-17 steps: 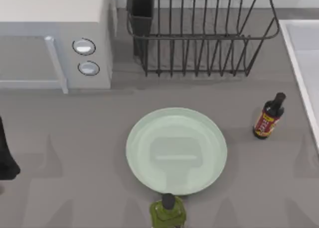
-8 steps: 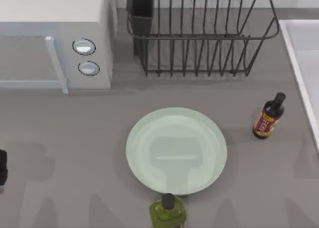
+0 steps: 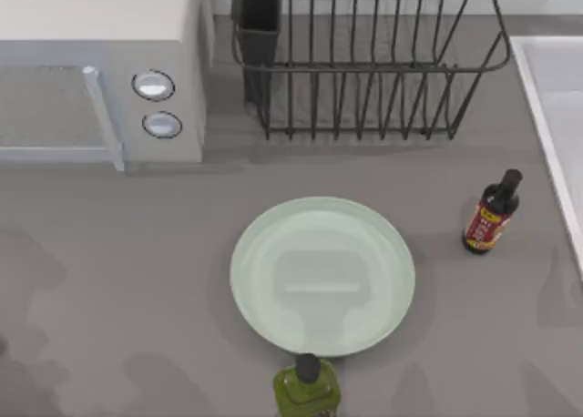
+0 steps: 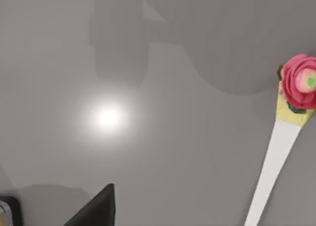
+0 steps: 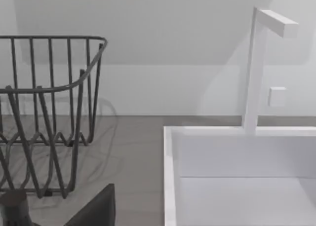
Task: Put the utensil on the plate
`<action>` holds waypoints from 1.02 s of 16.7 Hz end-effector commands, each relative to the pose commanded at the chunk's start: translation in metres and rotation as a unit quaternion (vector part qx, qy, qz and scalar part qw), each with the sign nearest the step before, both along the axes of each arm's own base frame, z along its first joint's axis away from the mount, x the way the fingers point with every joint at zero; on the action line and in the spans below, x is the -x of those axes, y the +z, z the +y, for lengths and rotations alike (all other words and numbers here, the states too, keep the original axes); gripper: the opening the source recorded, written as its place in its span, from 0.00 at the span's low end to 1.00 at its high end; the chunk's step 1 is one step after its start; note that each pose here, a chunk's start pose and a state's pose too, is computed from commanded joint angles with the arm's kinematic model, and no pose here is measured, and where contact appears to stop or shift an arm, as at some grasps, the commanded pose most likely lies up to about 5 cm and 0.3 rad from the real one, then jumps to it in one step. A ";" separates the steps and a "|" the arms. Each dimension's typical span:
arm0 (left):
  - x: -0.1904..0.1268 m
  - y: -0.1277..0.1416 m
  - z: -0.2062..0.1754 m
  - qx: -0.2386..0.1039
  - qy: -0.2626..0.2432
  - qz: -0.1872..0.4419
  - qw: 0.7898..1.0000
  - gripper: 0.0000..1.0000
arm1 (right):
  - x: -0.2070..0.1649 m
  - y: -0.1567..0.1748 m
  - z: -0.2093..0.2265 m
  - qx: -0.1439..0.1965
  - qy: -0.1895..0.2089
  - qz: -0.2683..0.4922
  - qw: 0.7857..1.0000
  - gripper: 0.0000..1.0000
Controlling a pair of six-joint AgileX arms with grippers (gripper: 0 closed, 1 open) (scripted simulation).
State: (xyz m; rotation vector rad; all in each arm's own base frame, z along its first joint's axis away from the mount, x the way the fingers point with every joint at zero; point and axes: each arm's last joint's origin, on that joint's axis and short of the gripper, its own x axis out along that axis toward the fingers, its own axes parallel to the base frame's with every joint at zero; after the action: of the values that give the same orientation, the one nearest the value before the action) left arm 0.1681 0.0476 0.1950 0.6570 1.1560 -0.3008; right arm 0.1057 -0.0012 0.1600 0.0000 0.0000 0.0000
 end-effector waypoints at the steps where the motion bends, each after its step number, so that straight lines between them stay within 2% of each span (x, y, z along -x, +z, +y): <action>1: -0.006 0.000 0.006 0.000 -0.020 0.042 0.999 1.00 | 0.000 0.000 0.000 0.000 0.000 0.000 1.000 1.00; 4: -0.023 -0.001 0.022 0.012 -0.077 0.139 0.987 1.00 | 0.000 0.000 0.000 0.000 0.000 0.000 1.000 1.00; 7: -0.035 -0.003 0.034 0.028 -0.115 0.193 0.974 1.00 | 0.000 0.000 0.000 0.000 0.000 0.000 1.000 1.00; 14: -0.037 -0.004 0.036 0.031 -0.125 0.202 0.971 1.00 | 0.000 0.000 0.000 0.000 0.000 0.000 1.000 1.00; 17: -0.040 -0.020 0.037 0.032 -0.123 0.204 0.971 1.00 | 0.000 0.000 0.000 0.000 0.000 0.000 1.000 1.00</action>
State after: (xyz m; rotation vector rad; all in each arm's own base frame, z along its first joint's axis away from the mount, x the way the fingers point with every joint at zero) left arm 0.2077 0.0845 0.1750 0.7017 1.4493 -0.7073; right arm 0.1057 -0.0012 0.1600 0.0000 0.0000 0.0000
